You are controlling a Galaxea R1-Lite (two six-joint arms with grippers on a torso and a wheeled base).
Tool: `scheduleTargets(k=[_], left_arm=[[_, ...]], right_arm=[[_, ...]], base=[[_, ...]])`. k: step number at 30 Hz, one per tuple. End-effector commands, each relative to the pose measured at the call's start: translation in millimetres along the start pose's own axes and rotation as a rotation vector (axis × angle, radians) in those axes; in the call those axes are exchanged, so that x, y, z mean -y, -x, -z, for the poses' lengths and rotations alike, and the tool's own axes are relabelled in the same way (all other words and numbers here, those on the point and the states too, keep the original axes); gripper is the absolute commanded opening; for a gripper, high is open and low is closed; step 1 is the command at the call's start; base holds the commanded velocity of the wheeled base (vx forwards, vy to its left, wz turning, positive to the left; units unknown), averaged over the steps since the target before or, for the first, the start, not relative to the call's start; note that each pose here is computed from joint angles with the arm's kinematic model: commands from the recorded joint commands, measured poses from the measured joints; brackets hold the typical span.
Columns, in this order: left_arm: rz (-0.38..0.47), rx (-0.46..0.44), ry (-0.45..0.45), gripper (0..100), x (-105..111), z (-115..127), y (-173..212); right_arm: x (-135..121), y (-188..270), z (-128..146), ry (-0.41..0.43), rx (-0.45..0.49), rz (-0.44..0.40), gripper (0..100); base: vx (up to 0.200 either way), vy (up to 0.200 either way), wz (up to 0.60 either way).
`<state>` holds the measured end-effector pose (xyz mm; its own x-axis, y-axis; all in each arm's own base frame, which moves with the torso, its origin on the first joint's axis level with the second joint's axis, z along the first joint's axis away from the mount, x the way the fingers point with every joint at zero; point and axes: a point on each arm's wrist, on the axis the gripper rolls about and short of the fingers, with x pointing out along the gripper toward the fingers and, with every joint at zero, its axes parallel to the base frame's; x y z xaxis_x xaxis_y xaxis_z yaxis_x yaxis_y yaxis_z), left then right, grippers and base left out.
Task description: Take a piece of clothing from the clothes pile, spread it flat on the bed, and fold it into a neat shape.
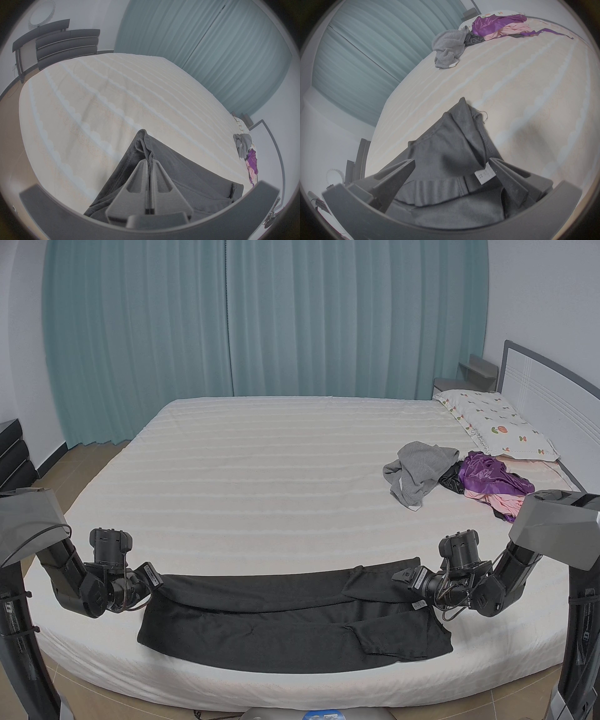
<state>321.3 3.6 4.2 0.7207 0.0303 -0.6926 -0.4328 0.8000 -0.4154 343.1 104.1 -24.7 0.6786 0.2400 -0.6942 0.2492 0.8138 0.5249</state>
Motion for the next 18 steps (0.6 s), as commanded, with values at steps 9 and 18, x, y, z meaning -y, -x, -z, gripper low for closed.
scheduleTargets(k=[9,18], left_arm=[[0.0,0.001,0.006,0,0.0,-0.6,-1.3],[0.0,0.0,0.006,0,-0.3,-0.2,-0.8]], right_arm=[[2.0,-18.4,1.7,0.009,0.003,0.021,100],[2.5,-22.8,1.9,0.033,0.014,0.044,0]], base=[[0.0,0.0,0.0],[0.0,0.0,0.0]])
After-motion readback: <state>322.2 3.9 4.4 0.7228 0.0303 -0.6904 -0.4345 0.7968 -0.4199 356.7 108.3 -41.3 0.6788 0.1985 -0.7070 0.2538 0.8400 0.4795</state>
